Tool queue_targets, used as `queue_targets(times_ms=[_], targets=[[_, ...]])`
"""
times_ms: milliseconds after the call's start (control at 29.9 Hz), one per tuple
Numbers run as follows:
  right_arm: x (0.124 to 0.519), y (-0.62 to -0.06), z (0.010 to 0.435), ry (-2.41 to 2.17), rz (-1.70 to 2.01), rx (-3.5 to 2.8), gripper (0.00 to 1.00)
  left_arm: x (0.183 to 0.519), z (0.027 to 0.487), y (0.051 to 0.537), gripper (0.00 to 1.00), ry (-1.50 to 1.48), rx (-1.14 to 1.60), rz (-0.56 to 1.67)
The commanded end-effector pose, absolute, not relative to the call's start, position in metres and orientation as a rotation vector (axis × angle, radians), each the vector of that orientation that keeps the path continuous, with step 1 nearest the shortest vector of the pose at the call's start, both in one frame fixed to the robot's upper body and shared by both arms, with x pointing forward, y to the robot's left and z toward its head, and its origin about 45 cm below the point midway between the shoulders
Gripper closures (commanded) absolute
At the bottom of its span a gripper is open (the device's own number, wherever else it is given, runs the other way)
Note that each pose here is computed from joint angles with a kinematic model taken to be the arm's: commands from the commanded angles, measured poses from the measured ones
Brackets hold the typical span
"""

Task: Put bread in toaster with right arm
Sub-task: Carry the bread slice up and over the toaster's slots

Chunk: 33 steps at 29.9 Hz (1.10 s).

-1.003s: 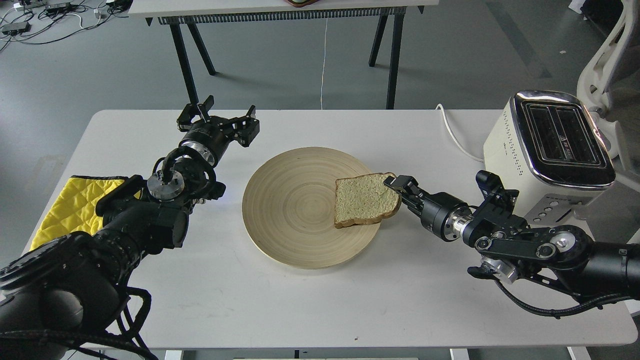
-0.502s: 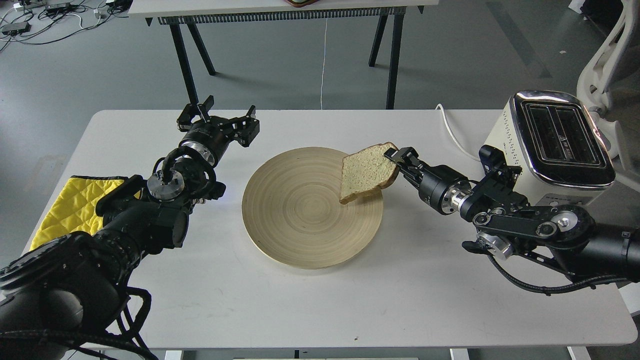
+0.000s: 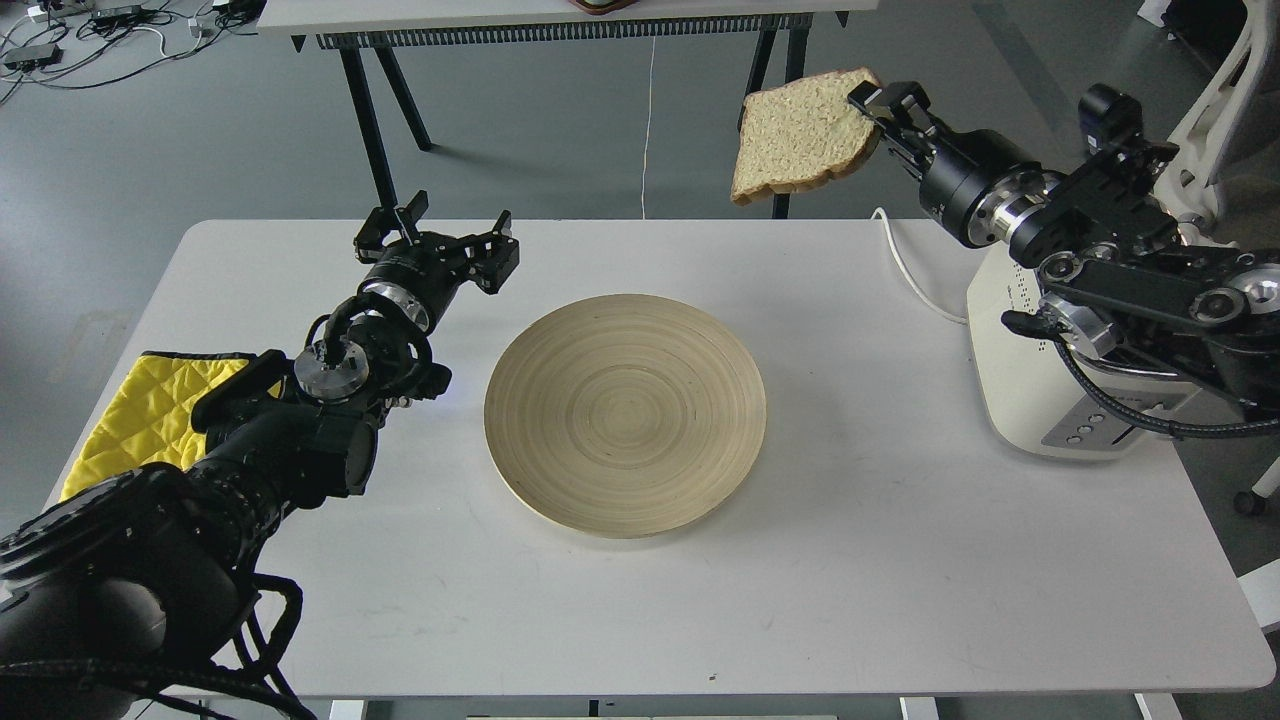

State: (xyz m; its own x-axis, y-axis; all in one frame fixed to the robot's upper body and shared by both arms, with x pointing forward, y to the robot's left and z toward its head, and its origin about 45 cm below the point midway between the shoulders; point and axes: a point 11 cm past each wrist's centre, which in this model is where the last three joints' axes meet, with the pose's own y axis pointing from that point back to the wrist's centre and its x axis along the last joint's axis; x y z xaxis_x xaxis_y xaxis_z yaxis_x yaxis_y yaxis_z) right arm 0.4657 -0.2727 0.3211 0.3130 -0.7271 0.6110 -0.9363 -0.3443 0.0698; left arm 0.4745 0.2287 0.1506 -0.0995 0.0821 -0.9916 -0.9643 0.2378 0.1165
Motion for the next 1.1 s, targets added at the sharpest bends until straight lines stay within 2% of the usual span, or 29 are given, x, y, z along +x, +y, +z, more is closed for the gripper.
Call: queue_targets(times_ms=[0, 569, 1070], targets=[[0.466, -0.314, 0.346, -1.469, 0.8, 2.041, 0.93, 0.475, 0.151, 0.229, 0.0, 1.342, -0.924, 1.135], [0.416, -0.461, 0.377, -1.426, 0.865, 1.657, 0.93, 0.475, 0.151, 0.229, 0.0, 1.342, -0.924, 1.135], [0.381, -0.468, 0.36, -1.362, 0.707, 1.703, 0.93, 0.475, 0.151, 0.229, 0.0, 1.342, -0.924, 1.135]])
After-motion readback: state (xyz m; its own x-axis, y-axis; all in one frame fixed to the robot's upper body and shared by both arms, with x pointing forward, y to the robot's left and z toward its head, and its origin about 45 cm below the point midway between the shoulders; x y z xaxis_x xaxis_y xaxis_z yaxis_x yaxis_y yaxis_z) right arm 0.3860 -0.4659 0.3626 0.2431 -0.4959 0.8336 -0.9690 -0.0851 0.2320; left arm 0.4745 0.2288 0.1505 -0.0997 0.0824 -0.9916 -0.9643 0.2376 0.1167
